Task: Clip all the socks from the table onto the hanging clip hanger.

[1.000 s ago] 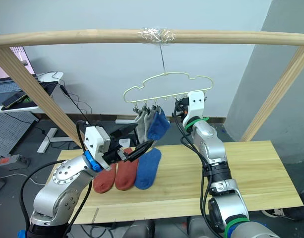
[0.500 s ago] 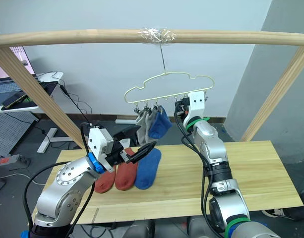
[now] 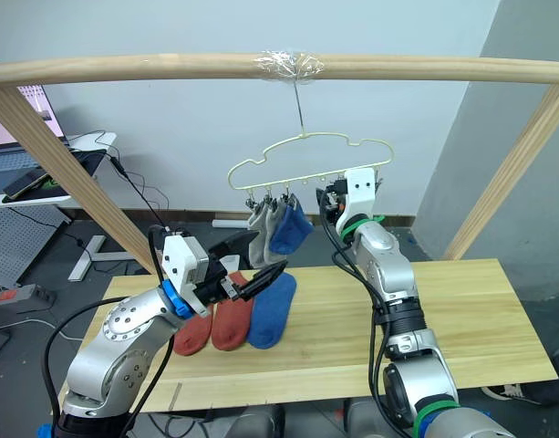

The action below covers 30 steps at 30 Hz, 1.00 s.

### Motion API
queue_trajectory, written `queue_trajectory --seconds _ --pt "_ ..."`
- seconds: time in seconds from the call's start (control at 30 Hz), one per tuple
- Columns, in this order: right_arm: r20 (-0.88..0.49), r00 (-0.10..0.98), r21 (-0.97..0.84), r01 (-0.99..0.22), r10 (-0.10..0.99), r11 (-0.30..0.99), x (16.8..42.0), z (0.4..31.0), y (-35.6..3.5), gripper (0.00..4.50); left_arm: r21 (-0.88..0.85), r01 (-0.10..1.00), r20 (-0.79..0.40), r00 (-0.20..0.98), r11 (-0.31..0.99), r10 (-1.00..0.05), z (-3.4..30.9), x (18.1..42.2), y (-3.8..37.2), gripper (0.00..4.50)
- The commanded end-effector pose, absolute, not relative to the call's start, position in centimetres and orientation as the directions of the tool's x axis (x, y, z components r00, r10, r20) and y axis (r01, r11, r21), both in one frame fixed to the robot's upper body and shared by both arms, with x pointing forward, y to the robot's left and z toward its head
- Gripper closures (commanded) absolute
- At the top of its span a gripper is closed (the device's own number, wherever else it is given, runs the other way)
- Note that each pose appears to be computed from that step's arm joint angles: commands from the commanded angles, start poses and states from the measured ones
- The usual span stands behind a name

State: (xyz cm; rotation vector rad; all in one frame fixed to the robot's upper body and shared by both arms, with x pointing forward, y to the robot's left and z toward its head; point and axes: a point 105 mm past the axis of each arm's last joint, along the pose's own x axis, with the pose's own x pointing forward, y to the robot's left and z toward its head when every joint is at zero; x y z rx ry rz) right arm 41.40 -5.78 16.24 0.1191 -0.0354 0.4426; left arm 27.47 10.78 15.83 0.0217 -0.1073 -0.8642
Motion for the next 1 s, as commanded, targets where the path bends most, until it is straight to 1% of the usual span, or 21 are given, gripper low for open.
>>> queue_trajectory --seconds 0.03,0.77,0.87,0.93,1.0 --pt "0.141 0.888 0.084 -0.451 0.437 0.889 41.39 18.70 -5.25 2.23 0.108 0.763 0.116 0.627 0.637 -0.770 17.09 27.15 10.54 0.00" --pt "0.160 0.887 0.097 -0.451 0.433 0.887 41.48 19.20 -5.20 2.23 0.101 0.766 0.111 0.626 0.635 -0.772 16.84 27.13 10.45 0.00" --pt "0.161 0.887 0.101 -0.451 0.432 0.887 41.47 19.20 -5.20 2.83 0.101 0.766 0.112 0.625 0.635 -0.772 16.87 27.14 10.43 0.00" --pt "0.162 0.887 0.103 -0.450 0.432 0.887 41.46 19.20 -5.21 3.53 0.101 0.767 0.112 0.624 0.633 -0.773 16.89 27.11 10.36 0.00" --pt "0.162 0.888 0.103 -0.449 0.431 0.887 41.47 19.19 -5.24 4.08 0.102 0.768 0.112 0.623 0.632 -0.774 16.89 27.10 10.30 0.00"
